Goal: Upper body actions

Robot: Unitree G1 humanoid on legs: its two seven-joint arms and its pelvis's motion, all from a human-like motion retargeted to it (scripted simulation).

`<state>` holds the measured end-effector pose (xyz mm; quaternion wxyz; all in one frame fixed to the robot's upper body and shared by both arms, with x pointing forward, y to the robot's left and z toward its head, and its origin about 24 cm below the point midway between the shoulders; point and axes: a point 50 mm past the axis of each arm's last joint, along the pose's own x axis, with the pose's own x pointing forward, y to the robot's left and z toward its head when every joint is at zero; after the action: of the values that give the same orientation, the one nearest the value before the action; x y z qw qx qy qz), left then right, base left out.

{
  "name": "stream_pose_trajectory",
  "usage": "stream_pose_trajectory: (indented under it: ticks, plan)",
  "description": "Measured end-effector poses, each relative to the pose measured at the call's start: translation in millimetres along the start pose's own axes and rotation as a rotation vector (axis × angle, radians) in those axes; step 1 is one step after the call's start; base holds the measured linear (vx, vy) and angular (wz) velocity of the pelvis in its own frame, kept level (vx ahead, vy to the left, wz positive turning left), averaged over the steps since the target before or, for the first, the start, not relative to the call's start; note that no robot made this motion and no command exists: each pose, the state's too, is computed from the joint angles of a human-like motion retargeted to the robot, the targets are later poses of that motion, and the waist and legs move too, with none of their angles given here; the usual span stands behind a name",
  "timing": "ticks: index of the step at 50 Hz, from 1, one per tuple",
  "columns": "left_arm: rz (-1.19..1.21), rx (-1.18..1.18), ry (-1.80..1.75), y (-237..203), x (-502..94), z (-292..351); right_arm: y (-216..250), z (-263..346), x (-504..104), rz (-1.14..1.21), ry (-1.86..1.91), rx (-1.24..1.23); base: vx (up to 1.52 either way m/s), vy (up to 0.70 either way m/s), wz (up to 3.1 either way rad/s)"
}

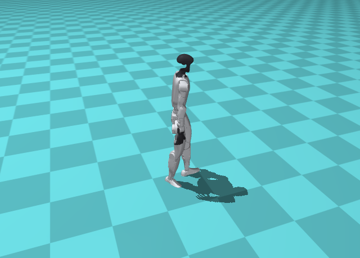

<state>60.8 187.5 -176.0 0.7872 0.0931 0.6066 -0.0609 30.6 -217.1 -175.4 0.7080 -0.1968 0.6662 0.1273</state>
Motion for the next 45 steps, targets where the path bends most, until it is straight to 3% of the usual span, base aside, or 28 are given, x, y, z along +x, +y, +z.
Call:
stream_pose_trajectory:
  ticks: [8,20,25,40,45]
  plan:
    - [0.009,-0.012,0.11,4.0,-4.2,-26.3,19.7,-28.7,-1.9,0.051,0.104,0.088,0.18,0.29,3.52]
    - [0.005,-0.344,0.398,-22.3,-33.1,-116.8,25.9,-53.1,-6.1,0.055,0.186,0.072,0.49,0.28,1.45]
    - [0.0,-0.385,0.374,-24.5,-28.0,-104.9,14.5,-37.3,-3.6,0.038,0.108,0.118,0.26,0.07,1.84]
    - [-0.025,-0.252,0.262,-13.0,-17.3,-77.0,10.6,-2.6,0.4,0.008,0.006,-0.066,0.09,-0.18,0.92]
    - [-0.063,-0.097,0.273,-11.7,-12.8,-61.8,23.2,-10.3,0.3,0.065,0.041,0.033,0.02,-0.19,0.61]
